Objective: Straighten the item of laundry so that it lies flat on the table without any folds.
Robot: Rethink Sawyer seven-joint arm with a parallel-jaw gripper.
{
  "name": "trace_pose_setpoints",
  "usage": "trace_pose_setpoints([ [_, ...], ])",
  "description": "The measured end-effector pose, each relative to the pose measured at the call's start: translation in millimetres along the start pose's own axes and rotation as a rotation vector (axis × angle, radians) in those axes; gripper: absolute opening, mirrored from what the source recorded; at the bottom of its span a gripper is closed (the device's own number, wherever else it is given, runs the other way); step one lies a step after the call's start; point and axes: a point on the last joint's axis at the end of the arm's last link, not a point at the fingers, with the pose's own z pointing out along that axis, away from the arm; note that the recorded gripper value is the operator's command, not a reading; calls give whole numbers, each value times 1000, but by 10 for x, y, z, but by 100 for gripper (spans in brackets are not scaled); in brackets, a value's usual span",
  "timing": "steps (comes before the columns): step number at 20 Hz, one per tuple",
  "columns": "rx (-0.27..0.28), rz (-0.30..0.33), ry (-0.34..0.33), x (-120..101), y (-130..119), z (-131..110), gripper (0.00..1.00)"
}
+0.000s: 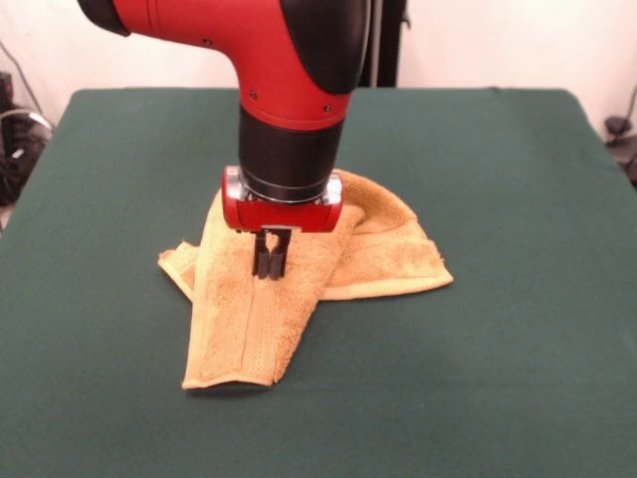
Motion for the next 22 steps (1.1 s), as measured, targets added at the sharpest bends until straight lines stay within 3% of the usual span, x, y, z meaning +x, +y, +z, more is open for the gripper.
trace_pose_setpoints([
  [22, -27, -8, 36, 494, 157, 117, 0],
])
